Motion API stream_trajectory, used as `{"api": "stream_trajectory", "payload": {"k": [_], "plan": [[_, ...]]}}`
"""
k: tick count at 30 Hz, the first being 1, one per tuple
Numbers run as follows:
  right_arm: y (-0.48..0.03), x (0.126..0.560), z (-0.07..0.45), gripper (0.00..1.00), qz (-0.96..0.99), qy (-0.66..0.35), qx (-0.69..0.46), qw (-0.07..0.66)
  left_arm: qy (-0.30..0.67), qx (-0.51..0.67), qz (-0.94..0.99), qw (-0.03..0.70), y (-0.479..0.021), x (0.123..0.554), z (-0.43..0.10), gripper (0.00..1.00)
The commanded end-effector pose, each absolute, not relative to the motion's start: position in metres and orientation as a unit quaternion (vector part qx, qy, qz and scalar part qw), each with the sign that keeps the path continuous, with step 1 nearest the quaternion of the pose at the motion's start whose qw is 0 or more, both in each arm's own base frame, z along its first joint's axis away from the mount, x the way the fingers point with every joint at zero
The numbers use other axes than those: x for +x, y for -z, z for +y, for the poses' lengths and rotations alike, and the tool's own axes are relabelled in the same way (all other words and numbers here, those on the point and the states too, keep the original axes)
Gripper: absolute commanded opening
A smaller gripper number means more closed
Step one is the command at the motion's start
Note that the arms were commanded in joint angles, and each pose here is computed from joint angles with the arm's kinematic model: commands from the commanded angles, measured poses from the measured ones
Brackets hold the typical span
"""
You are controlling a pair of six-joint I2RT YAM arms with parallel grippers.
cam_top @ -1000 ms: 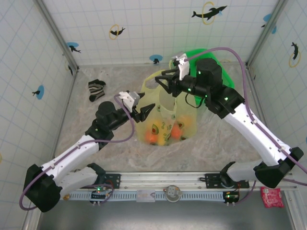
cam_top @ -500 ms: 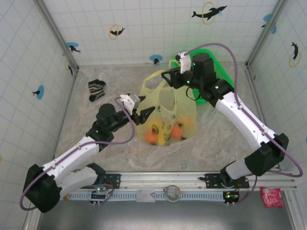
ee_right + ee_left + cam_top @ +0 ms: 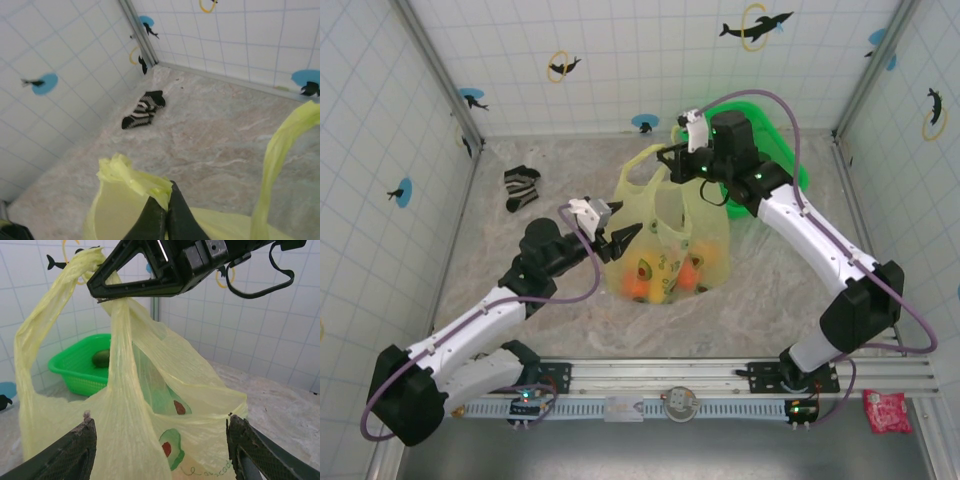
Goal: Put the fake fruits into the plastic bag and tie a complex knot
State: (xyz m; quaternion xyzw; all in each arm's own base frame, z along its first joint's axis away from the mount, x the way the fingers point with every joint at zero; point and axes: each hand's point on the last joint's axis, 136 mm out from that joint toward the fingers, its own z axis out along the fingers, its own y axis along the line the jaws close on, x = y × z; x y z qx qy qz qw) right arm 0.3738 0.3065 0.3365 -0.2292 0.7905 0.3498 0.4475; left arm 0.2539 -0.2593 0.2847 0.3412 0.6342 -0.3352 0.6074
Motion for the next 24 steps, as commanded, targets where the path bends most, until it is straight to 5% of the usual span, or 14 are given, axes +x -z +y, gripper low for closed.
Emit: {"api": "stream_trajectory", "payload": {"k": [1, 14, 24], "plan": [[-0.390, 0.365, 0.309, 0.00, 0.743, -0.376, -0.242, 0.498, 0.311, 0.332, 0.624, 0.635, -0.295, 0.259, -0.251, 0.70], [-0.407, 0.291, 0.332, 0.00, 0.709, -0.378, -0.280, 0.525, 0.308, 0.301, 0.588, 0.685, -0.306, 0.270, -0.249, 0.85], [-0.402, 0.273, 0.336, 0.00, 0.705, -0.380, -0.286, 0.526, 0.363, 0.348, 0.540, 0.675, -0.315, 0.261, -0.275, 0.85]]}}
